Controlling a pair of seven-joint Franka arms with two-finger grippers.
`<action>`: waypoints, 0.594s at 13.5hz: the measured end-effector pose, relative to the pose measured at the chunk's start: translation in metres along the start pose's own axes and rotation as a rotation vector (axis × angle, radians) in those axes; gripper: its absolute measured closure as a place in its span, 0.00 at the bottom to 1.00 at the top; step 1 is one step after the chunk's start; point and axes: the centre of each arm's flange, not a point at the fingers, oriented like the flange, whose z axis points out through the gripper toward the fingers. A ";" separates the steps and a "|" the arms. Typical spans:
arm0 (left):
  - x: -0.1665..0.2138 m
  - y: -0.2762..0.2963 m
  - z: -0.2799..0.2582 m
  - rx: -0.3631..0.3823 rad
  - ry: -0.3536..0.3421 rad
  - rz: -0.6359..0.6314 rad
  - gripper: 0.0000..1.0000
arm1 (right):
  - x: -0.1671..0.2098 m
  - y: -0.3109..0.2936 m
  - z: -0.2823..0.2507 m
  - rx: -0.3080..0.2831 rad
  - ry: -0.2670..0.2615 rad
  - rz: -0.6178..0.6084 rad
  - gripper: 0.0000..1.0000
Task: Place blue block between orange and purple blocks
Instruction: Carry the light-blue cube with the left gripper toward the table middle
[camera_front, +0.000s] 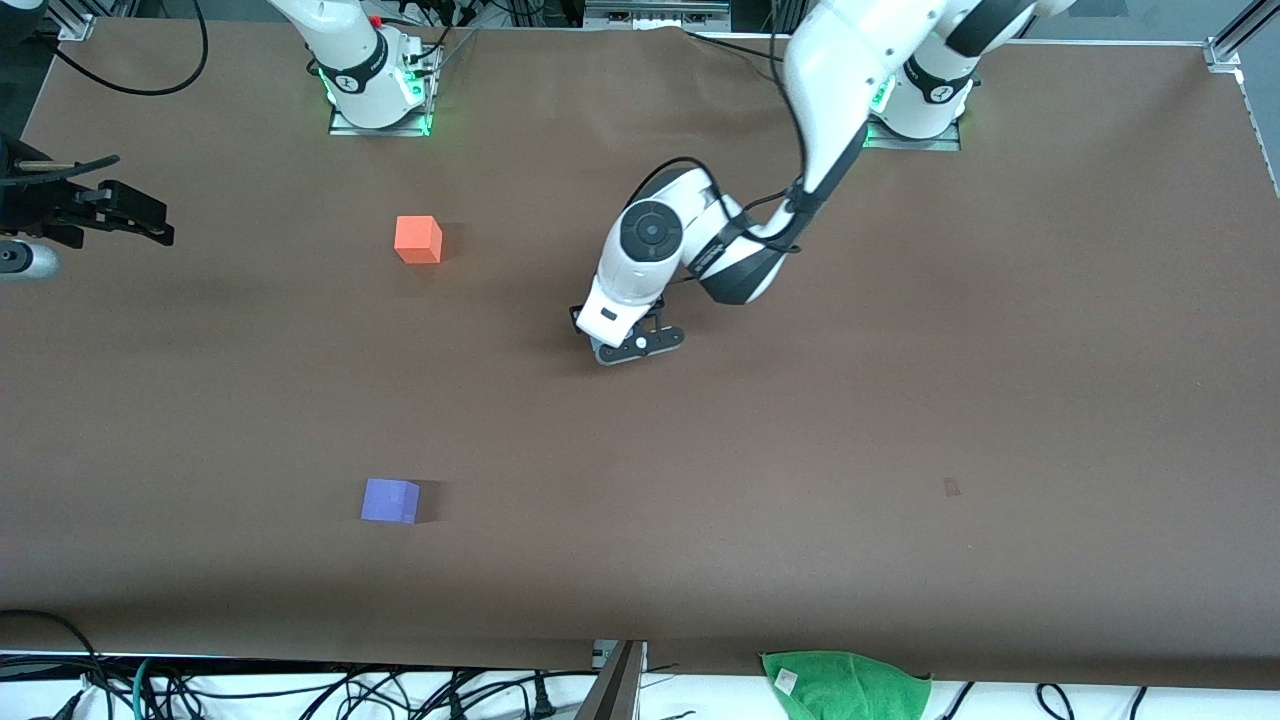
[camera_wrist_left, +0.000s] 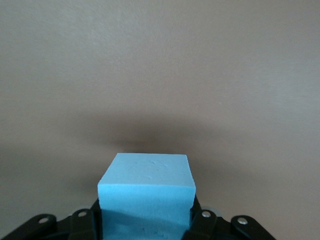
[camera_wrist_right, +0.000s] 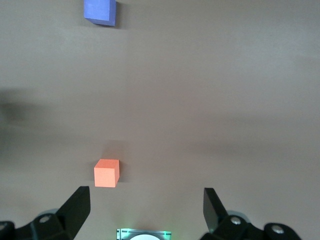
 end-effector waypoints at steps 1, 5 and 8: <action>-0.009 0.004 0.017 0.023 0.022 0.014 0.40 | 0.001 0.001 0.001 0.011 -0.002 0.003 0.00; -0.030 0.023 0.018 0.035 0.094 0.061 0.40 | 0.005 0.006 0.009 0.025 -0.015 0.012 0.00; -0.024 0.025 0.011 0.050 0.153 0.125 0.15 | 0.014 0.007 0.024 0.028 -0.044 0.012 0.00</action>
